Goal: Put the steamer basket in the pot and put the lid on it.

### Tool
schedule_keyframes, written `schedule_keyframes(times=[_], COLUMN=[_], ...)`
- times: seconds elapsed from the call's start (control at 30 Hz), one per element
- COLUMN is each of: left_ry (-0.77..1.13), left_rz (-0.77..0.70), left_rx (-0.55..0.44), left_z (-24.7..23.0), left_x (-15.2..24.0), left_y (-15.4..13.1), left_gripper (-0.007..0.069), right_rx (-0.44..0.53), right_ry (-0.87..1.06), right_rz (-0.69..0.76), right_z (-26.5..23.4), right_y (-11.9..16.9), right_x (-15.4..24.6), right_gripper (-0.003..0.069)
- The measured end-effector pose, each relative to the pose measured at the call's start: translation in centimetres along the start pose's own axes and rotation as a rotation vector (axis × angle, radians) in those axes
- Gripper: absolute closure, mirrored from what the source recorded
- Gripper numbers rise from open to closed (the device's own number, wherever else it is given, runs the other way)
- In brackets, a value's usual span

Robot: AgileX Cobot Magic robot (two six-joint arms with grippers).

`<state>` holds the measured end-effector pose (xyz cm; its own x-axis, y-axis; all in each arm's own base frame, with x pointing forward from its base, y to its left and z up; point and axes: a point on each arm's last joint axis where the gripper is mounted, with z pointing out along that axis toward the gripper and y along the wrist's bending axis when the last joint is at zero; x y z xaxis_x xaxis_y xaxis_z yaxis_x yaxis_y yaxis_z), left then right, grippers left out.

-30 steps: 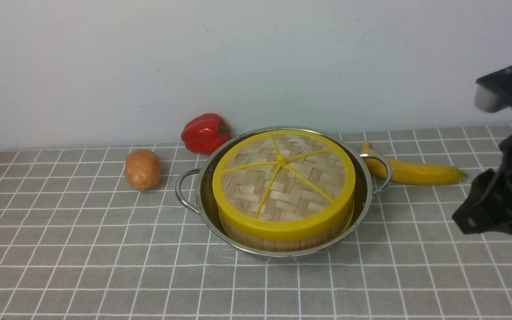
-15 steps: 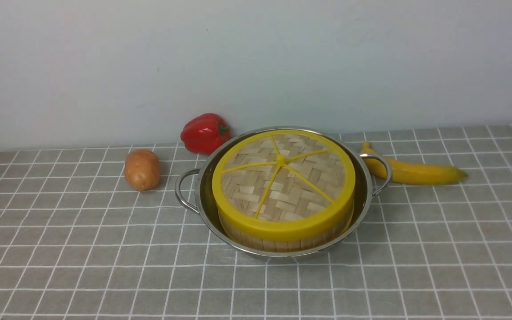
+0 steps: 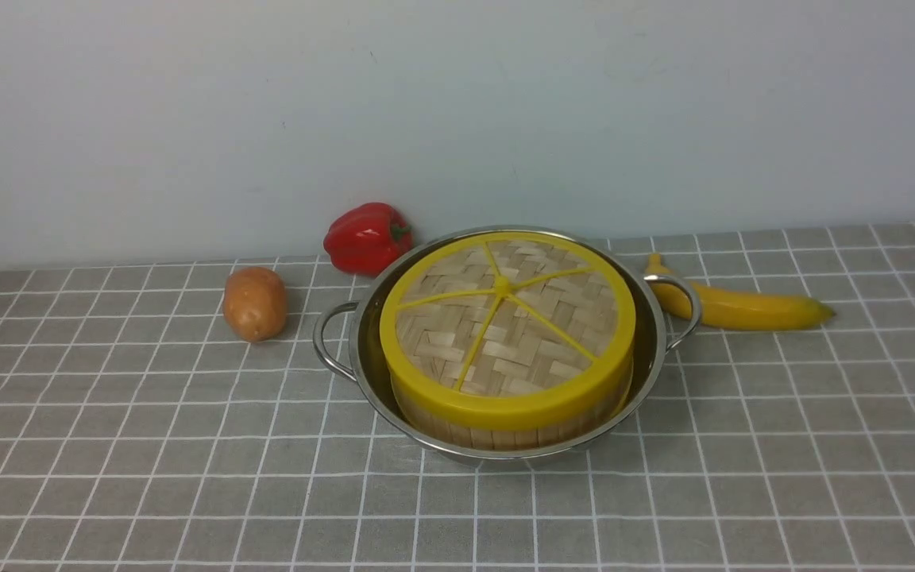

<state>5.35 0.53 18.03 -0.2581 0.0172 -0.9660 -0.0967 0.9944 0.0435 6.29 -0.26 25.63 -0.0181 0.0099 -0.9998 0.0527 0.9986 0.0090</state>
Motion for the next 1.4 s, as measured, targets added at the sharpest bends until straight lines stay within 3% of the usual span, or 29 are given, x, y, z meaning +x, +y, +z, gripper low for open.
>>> schedule_keyframes(times=[0.23, 0.57, 1.4], left_ry=[0.0, 0.0, 0.0], left_rz=[0.0, 0.0, 0.0], left_rx=[0.0, 0.0, 0.0], left_z=[0.0, 0.0, 0.0], left_x=[0.0, 0.0, 0.0], left_y=[0.0, 0.0, 0.0], left_gripper=[0.0382, 0.0382, 0.0382], right_rx=[-0.001, -0.011, -0.012], right_ry=[0.029, 0.147, 0.153], right_rz=[0.108, 0.084, 0.084], right_z=[-0.5, -0.6, -0.6], right_y=[0.0, 0.1, 0.1], right_x=[5.7, 6.8, 6.8], right_gripper=[0.0419, 0.0419, 0.0419])
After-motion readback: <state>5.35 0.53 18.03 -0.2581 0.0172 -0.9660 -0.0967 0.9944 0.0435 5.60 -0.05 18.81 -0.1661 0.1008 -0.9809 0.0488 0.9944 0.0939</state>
